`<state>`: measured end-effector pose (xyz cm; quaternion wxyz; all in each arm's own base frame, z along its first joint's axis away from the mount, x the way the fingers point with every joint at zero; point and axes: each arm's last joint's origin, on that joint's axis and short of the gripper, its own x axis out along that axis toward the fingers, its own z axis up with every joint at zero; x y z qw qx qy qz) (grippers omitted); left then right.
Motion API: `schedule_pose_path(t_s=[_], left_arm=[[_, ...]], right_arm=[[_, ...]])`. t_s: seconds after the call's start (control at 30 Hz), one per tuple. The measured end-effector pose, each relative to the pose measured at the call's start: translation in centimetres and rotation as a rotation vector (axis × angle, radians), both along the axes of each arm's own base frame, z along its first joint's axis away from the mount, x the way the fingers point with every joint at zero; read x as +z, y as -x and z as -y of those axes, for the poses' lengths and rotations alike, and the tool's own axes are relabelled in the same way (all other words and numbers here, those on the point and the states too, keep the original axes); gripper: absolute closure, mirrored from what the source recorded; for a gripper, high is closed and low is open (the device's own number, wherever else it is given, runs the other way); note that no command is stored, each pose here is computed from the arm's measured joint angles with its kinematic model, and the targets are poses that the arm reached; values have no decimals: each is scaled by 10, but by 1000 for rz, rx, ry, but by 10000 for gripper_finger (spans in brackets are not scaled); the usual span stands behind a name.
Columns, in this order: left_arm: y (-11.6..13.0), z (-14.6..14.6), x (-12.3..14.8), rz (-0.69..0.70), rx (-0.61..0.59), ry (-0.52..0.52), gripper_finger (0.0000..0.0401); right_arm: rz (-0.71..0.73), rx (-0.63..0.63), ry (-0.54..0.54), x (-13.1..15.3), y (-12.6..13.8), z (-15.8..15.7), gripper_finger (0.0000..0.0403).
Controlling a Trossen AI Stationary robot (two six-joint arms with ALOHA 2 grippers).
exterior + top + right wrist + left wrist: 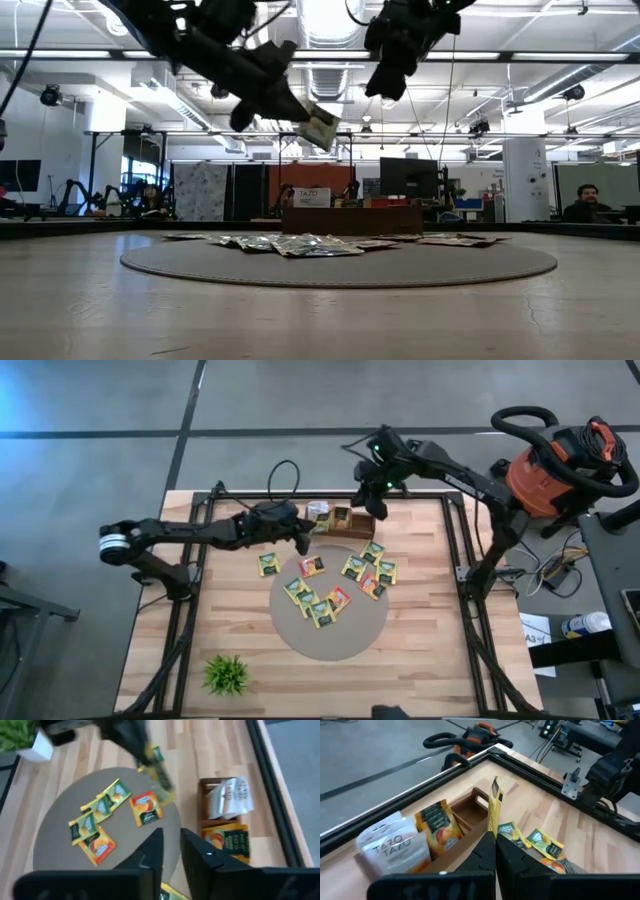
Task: Pick & Place Tea
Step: Put the yellow tea bag into the right section of the wooden organizer
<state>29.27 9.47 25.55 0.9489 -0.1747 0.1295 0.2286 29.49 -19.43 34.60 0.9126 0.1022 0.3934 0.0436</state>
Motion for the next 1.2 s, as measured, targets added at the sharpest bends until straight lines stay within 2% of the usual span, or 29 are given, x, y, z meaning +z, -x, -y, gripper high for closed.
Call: schedule_pose_path(t_s=[0.1,0.27,0.5,0.93,1.2], left_arm=[[-16,-5,1,0,-15,-7,401],[-45,-12,9,3,-99,-50,401],[-69,-19,11,-73,-163,-91,401],[-76,-23,18,-62,-220,-149,401],[-78,-22,16,-47,-237,-138,401]], right_arm=[[-5,26,24,-8,1,-10,295],[-53,6,123,-19,5,-11,244],[-85,15,133,-28,5,-12,211],[-97,29,130,-32,4,-15,208],[-92,37,138,-32,4,-15,258]])
